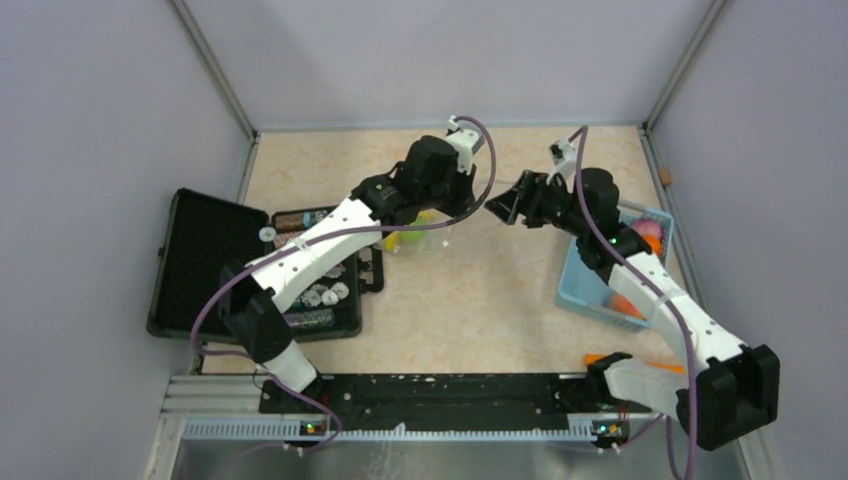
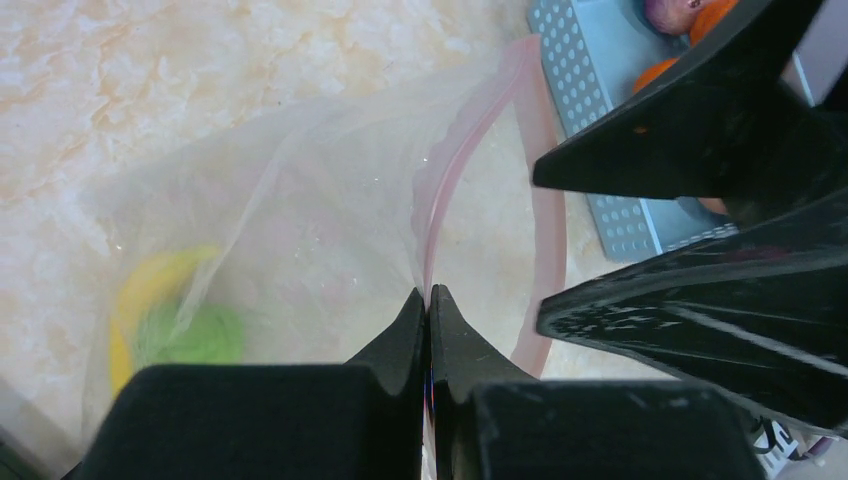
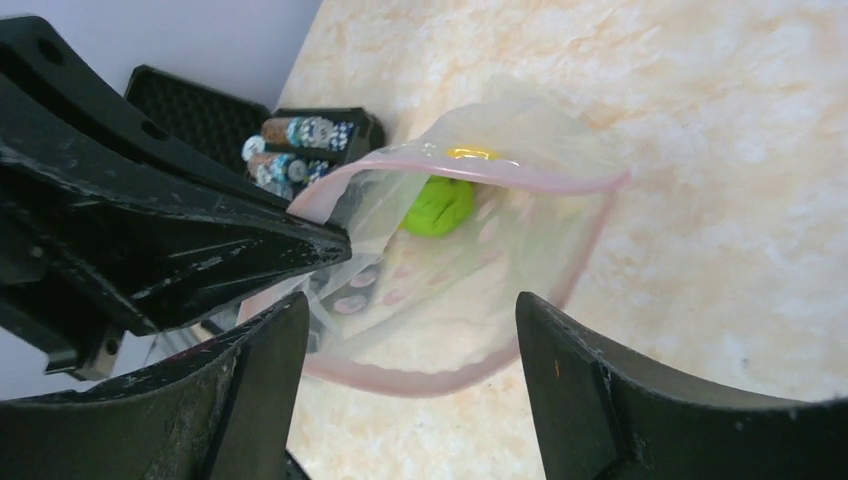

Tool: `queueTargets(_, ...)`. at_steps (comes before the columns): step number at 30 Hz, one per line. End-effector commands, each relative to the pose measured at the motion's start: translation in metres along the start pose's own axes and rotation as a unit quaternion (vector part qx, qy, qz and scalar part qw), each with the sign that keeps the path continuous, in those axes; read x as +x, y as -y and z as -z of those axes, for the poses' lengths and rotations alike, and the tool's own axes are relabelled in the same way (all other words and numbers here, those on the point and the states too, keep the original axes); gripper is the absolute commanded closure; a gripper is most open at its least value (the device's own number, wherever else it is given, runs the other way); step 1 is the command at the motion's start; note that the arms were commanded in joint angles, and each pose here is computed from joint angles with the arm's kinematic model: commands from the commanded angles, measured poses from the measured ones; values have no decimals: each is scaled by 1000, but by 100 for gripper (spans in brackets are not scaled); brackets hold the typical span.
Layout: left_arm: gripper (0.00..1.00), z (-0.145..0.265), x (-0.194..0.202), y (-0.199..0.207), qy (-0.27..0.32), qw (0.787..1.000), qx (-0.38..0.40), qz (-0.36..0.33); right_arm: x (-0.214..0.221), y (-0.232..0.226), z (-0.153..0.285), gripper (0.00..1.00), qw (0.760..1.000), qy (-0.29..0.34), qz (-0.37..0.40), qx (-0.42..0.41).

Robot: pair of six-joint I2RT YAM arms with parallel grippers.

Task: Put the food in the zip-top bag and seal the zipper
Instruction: Place the fake fruit in the zipper food storage bag, then pick up the fake vegetable from the bin.

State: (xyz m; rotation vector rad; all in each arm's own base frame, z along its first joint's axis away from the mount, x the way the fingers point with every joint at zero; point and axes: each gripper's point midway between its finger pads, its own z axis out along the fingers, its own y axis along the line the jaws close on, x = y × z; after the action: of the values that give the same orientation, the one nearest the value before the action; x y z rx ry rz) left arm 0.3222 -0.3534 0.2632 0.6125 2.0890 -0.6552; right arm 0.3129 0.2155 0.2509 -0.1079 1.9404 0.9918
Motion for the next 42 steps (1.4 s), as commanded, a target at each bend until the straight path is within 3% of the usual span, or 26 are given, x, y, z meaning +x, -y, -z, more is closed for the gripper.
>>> queueTargets(1,100,19,-33,5,54,999,1,-8,-49,-25,40,25,996,59,66,31)
queueTargets(5,100,17,-34,5,56,998,0,-10,-61,3,74,22,982,108,76,135)
queueTargets(9,100,18,-35,5,59,998,1,-9,-59,48,102,20,954,143,51,259)
queueTargets(15,100,19,-33,5,58,998,0,-11,-20,118,120,16,913,94,-8,398)
queueTargets(21,100,20,-31,4,58,998,0,-12,7,167,134,16,888,50,-77,451)
queueTargets(27,100,21,-30,4,57,998,0,-13,10,199,159,8,853,58,-109,506)
queueTargets(33,100,21,-29,4,56,998,0,-12,1,219,175,7,829,71,-119,542)
queueTargets(38,100,26,-31,-6,65,997,-24,-22,-39,233,202,7,769,93,-78,628)
queueTargets(42,100,31,-36,-7,76,996,-25,-38,-50,250,204,8,733,62,-67,674)
